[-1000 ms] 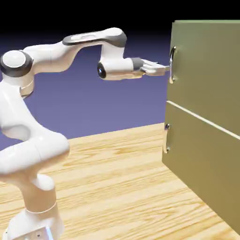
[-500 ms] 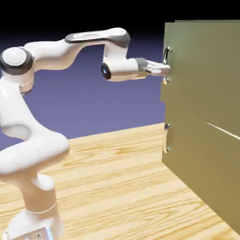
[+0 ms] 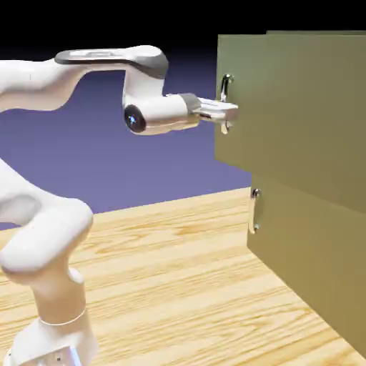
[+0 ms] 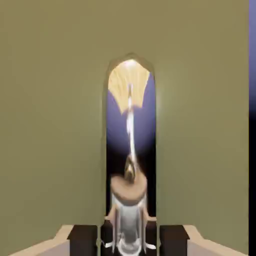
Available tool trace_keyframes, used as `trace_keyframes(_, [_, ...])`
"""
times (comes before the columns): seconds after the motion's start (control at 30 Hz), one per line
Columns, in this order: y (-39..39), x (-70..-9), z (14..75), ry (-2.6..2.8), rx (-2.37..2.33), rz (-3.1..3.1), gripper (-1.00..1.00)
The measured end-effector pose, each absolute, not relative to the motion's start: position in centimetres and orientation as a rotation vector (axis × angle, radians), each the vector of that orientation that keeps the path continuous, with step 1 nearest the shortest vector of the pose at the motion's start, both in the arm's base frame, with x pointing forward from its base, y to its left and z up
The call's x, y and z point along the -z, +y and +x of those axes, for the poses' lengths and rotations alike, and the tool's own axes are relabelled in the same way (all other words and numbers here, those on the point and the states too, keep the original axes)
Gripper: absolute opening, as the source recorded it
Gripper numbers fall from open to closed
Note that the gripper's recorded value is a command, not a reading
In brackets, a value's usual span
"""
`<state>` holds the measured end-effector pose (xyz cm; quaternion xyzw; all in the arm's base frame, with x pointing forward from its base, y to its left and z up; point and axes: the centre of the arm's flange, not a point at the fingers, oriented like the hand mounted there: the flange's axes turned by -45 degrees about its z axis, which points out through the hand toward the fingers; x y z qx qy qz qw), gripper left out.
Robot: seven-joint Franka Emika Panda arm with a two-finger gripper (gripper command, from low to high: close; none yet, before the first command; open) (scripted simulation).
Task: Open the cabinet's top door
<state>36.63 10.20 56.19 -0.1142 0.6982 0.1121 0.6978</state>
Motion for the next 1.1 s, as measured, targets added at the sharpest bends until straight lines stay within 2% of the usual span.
trace_keyframes(0.47, [1.2, -56.2, 26.7, 1.525, -0.449, -0.457, -1.00])
trace_keyframes(1.1, [-11.9, -56.2, 18.5, 1.460, -0.684, -0.684, -1.00])
